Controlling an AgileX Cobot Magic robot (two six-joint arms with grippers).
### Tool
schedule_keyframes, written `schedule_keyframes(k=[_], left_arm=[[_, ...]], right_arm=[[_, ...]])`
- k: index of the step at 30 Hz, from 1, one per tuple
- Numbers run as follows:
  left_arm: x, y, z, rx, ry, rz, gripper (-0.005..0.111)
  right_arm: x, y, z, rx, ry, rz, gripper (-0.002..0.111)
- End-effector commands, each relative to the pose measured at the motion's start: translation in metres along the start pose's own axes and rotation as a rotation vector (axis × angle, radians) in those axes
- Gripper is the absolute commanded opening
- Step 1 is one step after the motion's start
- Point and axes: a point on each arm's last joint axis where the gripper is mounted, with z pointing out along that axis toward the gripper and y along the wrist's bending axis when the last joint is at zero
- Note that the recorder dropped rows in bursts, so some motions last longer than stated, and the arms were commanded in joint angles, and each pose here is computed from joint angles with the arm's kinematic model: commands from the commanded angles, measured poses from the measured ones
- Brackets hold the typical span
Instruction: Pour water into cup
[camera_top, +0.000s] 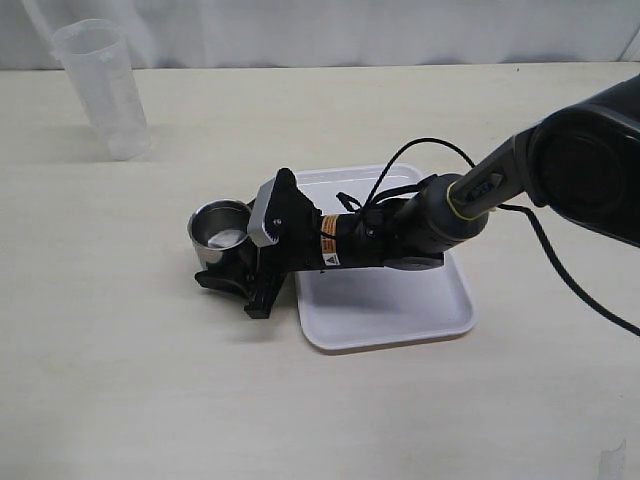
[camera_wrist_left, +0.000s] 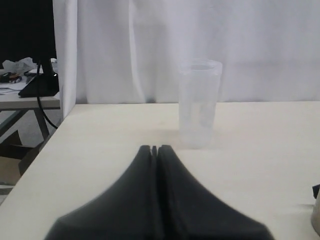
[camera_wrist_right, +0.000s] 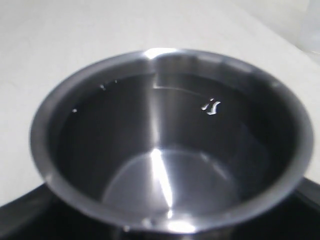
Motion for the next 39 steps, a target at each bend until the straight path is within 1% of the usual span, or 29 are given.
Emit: schedule_keyframes(k=[1, 3, 6, 9, 39], left_arm=[[0.0079, -0.0002, -0.0003, 0.001, 0.078, -0.005, 0.000], [0.0110, -0.0002, -0.0006, 0.001, 0.112, -0.005, 0.000], [0.0110, -0.0002, -0.0006, 0.001, 0.112, -0.005, 0.000], [0.0110, -0.0002, -0.0006, 0.000, 0.112, -0.037, 0.000], [0.0113, -0.0002, -0.0006, 0.000, 0.116, -0.036, 0.000]], right_arm=[[0.0002, -0.0002, -0.0001, -0.001, 0.018, -0.014, 0.004], [0.0002, -0.0002, -0.0001, -0.001, 0.018, -0.014, 0.004], [0.0002, -0.0002, -0.0001, -0.001, 0.018, -0.014, 0.004], [0.0002, -0.0002, -0.0001, -0.001, 0.018, -0.014, 0.004], [0.0002, -0.0002, -0.0001, -0.001, 0.018, -0.014, 0.004]])
